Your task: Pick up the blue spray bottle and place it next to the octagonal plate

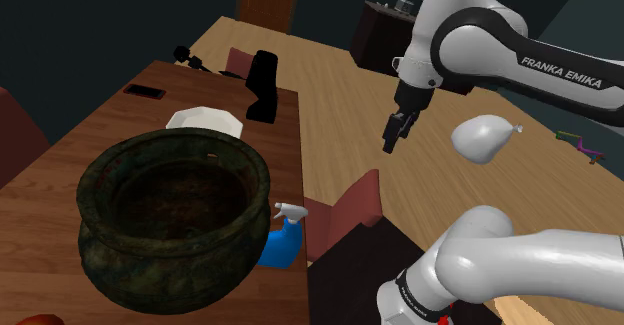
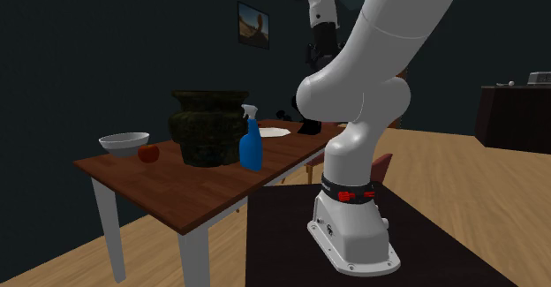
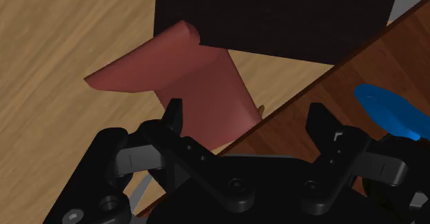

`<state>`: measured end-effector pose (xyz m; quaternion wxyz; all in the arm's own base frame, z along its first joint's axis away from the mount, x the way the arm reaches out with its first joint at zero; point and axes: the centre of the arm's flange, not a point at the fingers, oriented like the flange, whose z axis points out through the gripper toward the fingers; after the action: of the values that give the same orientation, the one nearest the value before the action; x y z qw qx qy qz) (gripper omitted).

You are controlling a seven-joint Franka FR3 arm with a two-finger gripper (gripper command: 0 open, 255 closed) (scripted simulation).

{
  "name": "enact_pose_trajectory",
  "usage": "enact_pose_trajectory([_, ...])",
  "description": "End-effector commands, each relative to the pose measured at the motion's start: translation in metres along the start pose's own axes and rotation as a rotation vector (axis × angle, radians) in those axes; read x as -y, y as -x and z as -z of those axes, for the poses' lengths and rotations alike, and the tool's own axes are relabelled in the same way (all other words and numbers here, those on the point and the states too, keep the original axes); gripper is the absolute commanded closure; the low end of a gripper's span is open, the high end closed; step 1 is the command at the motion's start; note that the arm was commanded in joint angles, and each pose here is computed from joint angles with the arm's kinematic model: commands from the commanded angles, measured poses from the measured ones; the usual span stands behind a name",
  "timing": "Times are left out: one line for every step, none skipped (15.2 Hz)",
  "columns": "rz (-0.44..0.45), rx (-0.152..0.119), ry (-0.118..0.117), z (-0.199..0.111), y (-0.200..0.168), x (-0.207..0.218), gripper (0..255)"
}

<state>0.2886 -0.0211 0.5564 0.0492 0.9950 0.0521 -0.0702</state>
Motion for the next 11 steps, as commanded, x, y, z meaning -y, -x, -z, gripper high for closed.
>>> enact_pose_trajectory([0.0,0.0,0.0,0.0,0.0,0.0,0])
enact_pose_trajectory([0.027,-0.009,-0.003,-0.004,-0.005,0.011,0])
enact_pose_trajectory([0.053,-0.017,-0.006,-0.008,-0.01,0.021,0])
enact_pose_trajectory([0.08,-0.026,-0.008,-0.011,-0.014,0.032,0])
enact_pose_trajectory([0.107,-0.034,-0.011,-0.015,-0.018,0.043,0])
enact_pose_trajectory([0.133,-0.043,-0.014,-0.018,-0.022,0.054,0])
enact_pose_trajectory([0.16,-0.051,-0.017,-0.022,-0.025,0.065,0])
enact_pose_trajectory([0.187,-0.06,-0.02,-0.025,-0.029,0.077,0])
enact_pose_trajectory([0.213,-0.068,-0.022,-0.029,-0.032,0.088,0])
enact_pose_trajectory([0.24,-0.077,-0.025,-0.032,-0.035,0.099,0])
enact_pose_trajectory([0.267,-0.085,-0.028,-0.035,-0.037,0.111,0])
